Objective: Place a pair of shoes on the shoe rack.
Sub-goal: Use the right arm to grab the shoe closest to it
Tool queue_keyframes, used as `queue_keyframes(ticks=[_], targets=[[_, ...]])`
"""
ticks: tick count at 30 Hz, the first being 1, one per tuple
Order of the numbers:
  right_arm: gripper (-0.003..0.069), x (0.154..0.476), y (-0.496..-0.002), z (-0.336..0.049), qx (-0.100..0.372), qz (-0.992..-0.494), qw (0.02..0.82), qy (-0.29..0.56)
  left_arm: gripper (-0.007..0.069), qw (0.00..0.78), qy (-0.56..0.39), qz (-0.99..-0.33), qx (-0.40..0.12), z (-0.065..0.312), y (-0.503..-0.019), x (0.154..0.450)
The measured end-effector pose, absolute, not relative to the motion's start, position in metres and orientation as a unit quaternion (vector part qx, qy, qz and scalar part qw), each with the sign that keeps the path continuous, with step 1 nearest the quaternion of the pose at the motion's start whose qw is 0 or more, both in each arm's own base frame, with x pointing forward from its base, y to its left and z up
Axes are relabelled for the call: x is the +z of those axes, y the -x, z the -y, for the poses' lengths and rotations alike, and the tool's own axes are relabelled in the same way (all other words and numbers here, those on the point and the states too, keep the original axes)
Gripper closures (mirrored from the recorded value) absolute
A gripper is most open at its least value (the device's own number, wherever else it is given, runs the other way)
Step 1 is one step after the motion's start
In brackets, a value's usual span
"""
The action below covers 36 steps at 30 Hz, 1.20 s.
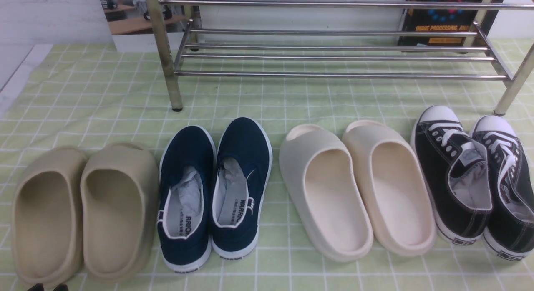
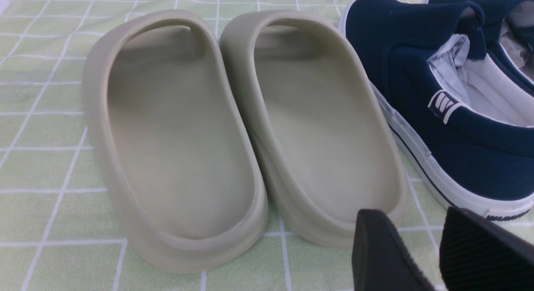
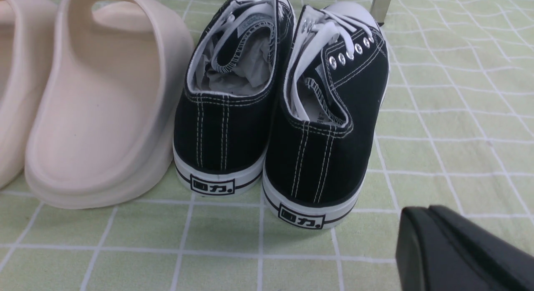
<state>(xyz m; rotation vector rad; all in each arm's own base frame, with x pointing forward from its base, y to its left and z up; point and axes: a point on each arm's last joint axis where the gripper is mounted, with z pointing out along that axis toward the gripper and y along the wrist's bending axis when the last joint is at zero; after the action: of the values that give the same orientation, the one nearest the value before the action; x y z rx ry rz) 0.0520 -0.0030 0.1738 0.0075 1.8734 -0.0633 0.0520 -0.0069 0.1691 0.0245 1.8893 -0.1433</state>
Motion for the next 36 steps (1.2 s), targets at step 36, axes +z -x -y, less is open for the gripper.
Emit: queue_keyframes(ticks=[36], targets=[[0.0651,0.354,-0.063,0.002,0.000,-0.561,0.828,-0.022,0.0386,0.583,-0.010,-0.810,-0.061,0.007,-0.052,0.169]])
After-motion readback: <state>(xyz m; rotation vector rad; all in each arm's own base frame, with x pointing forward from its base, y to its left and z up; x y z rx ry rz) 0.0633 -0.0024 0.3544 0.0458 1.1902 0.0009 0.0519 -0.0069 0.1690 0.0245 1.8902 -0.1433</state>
